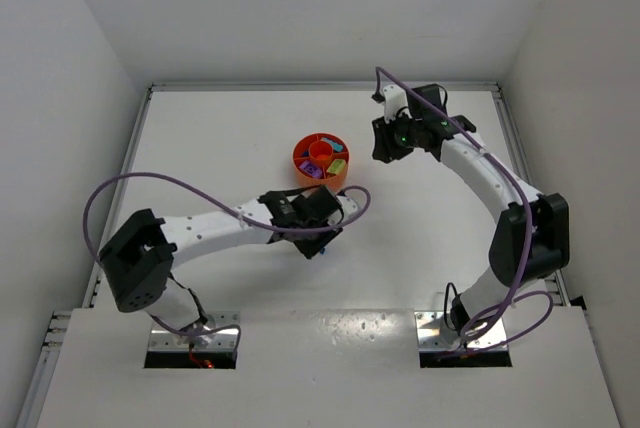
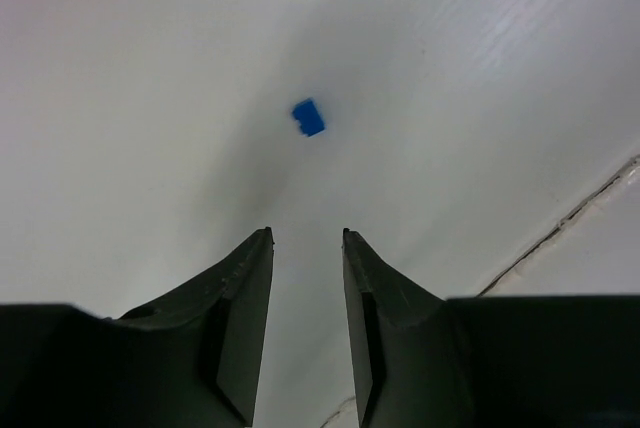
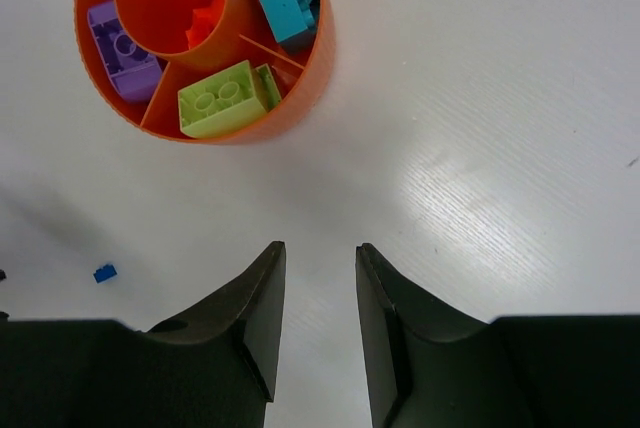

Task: Sort the legos into containers by color

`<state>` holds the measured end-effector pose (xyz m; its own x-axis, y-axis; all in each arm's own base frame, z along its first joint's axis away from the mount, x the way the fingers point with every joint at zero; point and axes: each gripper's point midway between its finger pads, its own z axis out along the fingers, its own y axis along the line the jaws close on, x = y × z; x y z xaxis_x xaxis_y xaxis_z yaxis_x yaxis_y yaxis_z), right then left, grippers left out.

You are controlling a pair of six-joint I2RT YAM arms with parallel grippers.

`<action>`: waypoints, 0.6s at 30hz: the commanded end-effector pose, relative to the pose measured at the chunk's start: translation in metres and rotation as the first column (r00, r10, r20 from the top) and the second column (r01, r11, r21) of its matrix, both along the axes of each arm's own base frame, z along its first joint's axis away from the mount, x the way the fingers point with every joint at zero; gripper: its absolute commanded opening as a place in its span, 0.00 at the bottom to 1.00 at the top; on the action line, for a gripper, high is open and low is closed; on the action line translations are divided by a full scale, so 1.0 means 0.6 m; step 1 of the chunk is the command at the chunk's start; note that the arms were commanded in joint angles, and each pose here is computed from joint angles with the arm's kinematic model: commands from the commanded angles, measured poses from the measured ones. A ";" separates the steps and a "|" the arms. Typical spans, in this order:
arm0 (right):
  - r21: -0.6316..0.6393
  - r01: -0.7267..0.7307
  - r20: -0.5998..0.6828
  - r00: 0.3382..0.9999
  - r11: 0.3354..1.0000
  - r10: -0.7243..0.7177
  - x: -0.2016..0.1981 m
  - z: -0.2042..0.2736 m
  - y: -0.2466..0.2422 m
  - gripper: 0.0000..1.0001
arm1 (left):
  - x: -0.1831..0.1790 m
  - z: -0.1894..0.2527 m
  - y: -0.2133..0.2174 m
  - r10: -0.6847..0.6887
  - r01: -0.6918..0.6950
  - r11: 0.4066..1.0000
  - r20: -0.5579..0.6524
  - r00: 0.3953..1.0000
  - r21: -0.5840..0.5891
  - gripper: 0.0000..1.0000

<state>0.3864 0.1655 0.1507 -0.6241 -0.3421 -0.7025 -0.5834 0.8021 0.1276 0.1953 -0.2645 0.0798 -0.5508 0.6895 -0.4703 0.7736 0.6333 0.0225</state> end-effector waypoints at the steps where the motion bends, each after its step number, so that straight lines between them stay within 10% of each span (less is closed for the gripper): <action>1: 0.000 0.016 0.108 0.994 1.000 -0.016 0.015 0.052 -0.008 0.35 | -0.002 -0.019 -0.028 0.069 -0.070 0.997 0.028 0.997 0.022 0.40; 18: -0.003 0.032 0.118 0.993 0.999 -0.031 0.010 0.056 -0.019 0.36 | 0.011 -0.101 -0.071 0.101 -0.099 0.980 0.001 0.995 0.173 0.42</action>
